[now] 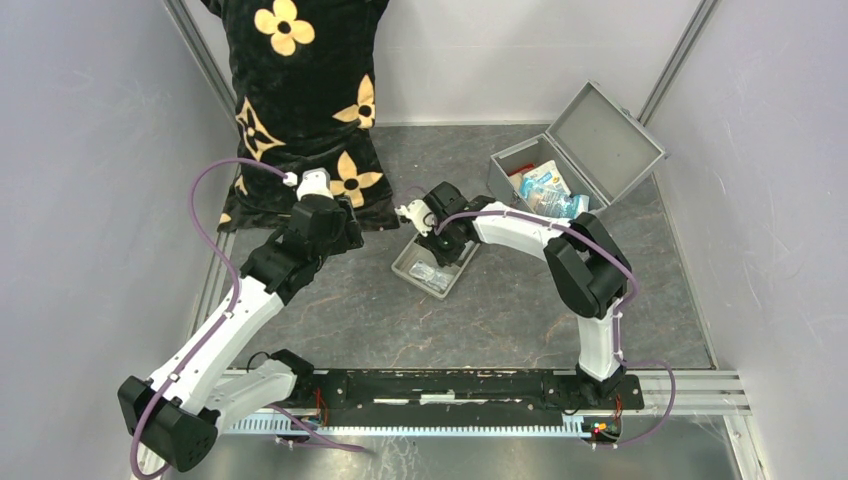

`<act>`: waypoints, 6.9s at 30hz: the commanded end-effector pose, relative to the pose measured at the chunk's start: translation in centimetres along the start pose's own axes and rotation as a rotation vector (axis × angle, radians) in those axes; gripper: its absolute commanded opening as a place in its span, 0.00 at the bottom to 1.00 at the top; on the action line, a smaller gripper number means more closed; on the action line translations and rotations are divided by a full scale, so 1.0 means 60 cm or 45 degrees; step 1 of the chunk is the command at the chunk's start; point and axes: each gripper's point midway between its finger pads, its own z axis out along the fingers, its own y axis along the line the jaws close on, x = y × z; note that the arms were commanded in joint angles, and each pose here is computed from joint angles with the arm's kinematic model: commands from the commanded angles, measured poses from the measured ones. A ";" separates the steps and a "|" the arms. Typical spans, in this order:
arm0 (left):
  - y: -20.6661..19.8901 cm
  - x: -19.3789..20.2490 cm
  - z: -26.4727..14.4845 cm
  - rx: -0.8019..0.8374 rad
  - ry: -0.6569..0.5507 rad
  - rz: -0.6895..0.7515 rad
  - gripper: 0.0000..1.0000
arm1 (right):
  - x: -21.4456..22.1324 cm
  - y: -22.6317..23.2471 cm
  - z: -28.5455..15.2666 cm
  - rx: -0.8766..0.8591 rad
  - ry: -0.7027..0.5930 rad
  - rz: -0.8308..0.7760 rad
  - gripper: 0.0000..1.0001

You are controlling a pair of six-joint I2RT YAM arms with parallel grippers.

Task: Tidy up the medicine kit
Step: Move the medicine box compartment to the center of the board, then pick up the medicine box compartment at the center of the board, then place the medicine box compartment inside the medicine box.

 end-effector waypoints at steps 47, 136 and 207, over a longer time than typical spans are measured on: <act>0.010 -0.036 -0.027 -0.007 -0.128 -0.068 0.71 | -0.061 0.119 -0.054 0.128 -0.391 0.903 0.44; 0.026 -0.019 -0.015 -0.065 -0.106 -0.033 0.71 | 0.047 0.062 0.017 0.255 0.073 0.135 0.17; -0.049 0.024 0.046 0.098 0.145 0.019 1.00 | -0.004 -0.453 -0.377 0.498 -0.287 0.275 0.00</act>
